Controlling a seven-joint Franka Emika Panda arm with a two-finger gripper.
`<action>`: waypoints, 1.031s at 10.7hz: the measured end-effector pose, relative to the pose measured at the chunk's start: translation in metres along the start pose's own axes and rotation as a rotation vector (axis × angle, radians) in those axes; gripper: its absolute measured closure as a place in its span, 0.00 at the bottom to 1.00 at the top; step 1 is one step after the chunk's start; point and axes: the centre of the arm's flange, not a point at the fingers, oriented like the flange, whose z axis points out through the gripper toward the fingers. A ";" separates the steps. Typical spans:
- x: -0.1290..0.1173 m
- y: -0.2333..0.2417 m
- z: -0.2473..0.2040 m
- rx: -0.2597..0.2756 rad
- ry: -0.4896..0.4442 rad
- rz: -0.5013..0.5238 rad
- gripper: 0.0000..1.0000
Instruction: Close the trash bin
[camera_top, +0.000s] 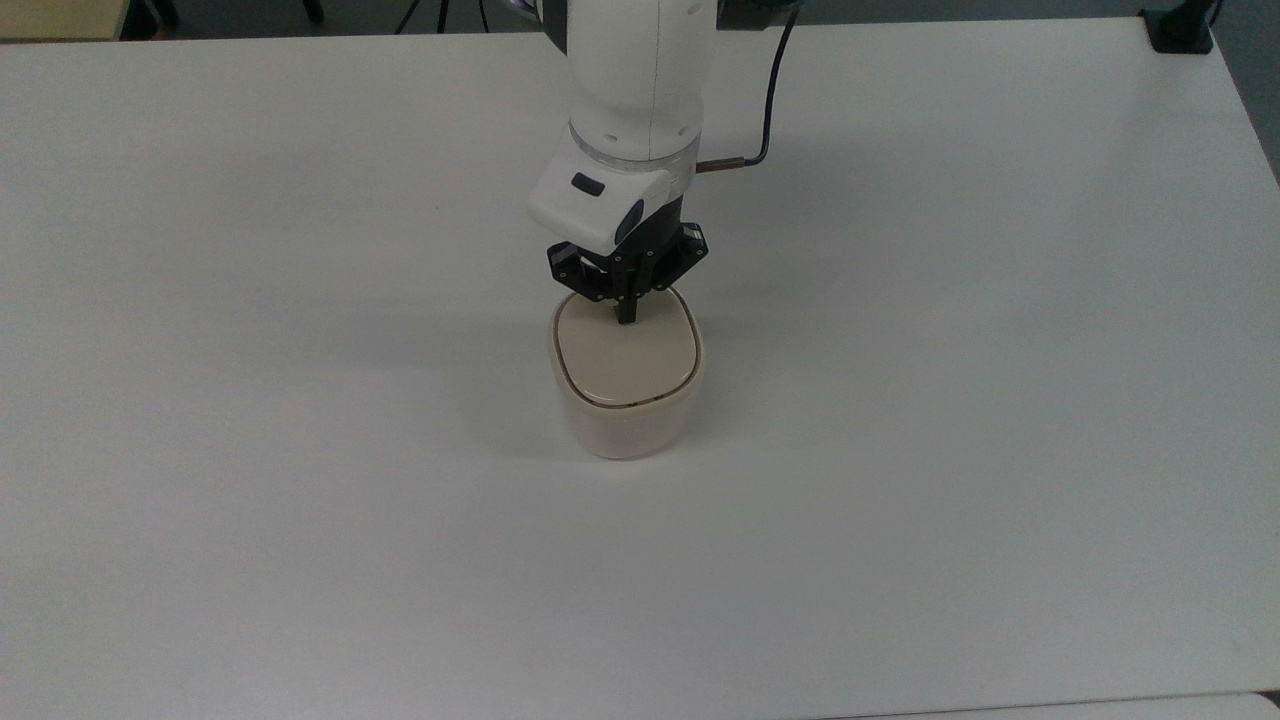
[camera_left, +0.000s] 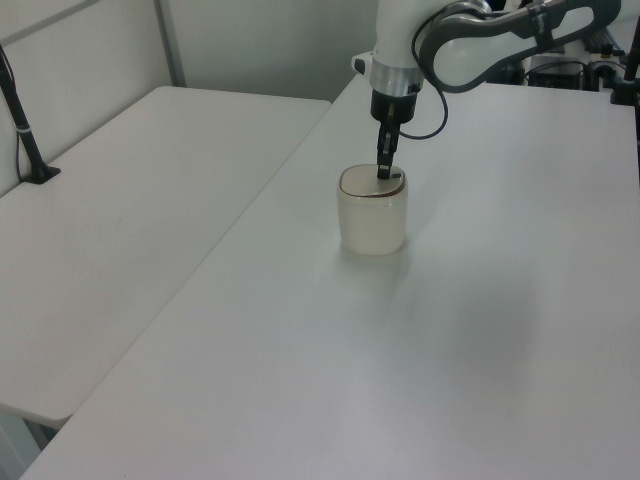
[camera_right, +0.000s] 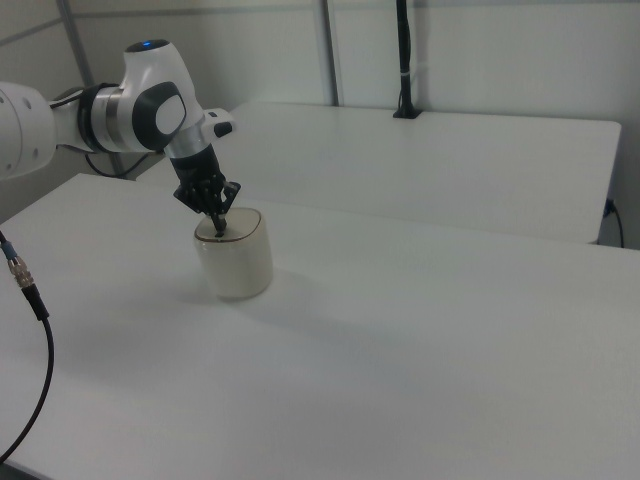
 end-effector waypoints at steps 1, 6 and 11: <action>0.000 0.000 0.002 0.000 -0.003 0.000 0.99; 0.000 0.000 0.007 0.001 -0.019 -0.001 0.99; -0.012 0.010 -0.028 -0.003 -0.072 0.016 0.99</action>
